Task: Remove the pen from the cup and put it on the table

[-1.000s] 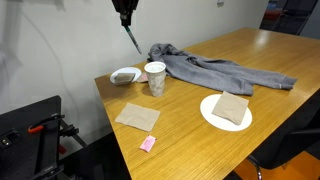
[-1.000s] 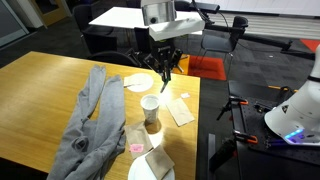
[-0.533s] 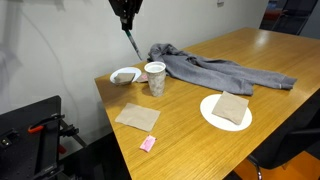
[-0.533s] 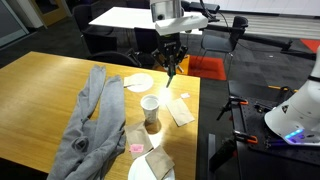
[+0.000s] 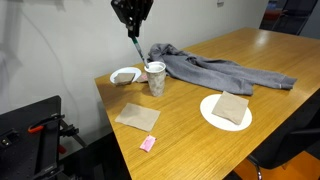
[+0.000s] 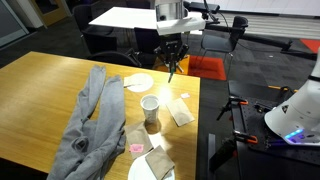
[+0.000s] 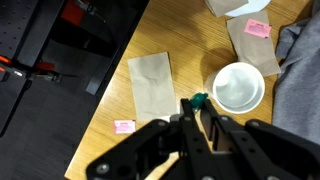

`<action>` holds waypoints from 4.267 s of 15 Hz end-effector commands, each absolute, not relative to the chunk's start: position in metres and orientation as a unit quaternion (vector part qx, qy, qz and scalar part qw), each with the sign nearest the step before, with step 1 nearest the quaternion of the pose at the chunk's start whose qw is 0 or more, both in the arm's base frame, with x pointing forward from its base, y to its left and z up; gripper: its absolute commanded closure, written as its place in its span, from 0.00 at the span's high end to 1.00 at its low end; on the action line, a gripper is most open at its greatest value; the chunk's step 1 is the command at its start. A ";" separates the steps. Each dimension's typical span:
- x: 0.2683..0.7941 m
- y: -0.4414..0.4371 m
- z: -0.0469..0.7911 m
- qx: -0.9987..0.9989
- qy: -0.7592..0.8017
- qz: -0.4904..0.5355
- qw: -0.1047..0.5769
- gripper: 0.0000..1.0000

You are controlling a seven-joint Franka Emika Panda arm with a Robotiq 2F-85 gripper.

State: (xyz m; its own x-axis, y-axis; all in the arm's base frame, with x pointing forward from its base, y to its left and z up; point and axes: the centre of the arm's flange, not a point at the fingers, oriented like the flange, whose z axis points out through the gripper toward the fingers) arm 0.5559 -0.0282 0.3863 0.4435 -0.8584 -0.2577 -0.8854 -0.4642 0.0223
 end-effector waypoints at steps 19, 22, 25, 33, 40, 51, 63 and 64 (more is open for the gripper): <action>0.543 -0.052 0.341 -0.953 0.300 0.035 0.012 0.15; 0.543 -0.052 0.341 -0.953 0.300 0.035 0.012 0.04; 0.546 -0.067 0.345 -0.960 0.275 0.041 0.018 0.04; 0.542 -0.126 0.352 -0.984 0.156 0.079 0.027 0.04; 0.544 -0.142 0.314 -0.993 0.070 0.098 0.014 0.04; 0.547 -0.161 0.269 -0.995 -0.031 0.086 0.027 0.04; 0.544 -0.176 0.260 -0.994 -0.080 0.061 0.041 0.15; 0.544 -0.176 0.260 -0.994 -0.080 0.061 0.041 0.15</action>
State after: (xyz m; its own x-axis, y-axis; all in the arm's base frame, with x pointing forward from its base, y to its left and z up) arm 0.5443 -0.1760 0.2602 0.9800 0.1632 -0.1138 0.1532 -0.9839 -0.0919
